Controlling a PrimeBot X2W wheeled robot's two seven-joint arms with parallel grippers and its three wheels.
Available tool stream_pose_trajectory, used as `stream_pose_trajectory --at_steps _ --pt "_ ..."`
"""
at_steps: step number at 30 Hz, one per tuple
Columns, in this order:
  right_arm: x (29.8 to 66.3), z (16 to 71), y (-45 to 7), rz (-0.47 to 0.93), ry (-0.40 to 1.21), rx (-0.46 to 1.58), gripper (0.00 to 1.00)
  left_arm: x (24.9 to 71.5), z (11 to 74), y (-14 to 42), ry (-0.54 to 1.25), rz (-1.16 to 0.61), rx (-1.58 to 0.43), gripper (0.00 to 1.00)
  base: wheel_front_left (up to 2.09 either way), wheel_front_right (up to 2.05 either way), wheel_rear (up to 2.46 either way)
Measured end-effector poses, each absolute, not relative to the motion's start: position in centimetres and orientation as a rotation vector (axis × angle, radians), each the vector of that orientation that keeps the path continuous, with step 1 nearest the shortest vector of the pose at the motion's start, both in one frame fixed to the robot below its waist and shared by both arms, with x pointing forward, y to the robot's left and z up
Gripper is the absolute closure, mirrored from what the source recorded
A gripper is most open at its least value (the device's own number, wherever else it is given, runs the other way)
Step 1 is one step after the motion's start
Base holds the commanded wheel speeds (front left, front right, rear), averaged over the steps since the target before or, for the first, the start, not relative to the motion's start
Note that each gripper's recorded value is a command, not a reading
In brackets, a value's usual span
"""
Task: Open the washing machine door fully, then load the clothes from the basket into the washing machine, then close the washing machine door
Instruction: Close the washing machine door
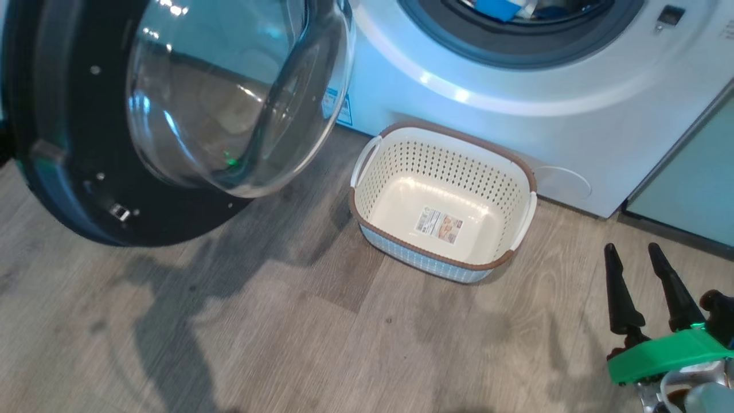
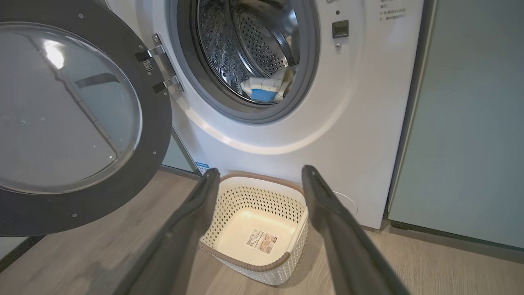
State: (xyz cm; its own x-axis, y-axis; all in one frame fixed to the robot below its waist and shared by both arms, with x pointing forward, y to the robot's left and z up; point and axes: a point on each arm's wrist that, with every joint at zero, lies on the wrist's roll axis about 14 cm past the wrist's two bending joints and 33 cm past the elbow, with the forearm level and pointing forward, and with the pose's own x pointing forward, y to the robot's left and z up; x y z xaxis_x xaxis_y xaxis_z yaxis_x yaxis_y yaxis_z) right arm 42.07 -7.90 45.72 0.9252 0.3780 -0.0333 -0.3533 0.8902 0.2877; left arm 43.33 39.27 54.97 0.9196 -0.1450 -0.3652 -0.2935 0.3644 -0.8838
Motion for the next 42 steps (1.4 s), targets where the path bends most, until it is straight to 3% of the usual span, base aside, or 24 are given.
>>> stream_pose_trajectory --at_steps 42 --pt "37.6 48.0 -8.9 0.334 0.044 0.303 0.00 40.8 55.3 23.5 0.528 -0.344 -1.199 1.00 0.00 0.00 0.00"
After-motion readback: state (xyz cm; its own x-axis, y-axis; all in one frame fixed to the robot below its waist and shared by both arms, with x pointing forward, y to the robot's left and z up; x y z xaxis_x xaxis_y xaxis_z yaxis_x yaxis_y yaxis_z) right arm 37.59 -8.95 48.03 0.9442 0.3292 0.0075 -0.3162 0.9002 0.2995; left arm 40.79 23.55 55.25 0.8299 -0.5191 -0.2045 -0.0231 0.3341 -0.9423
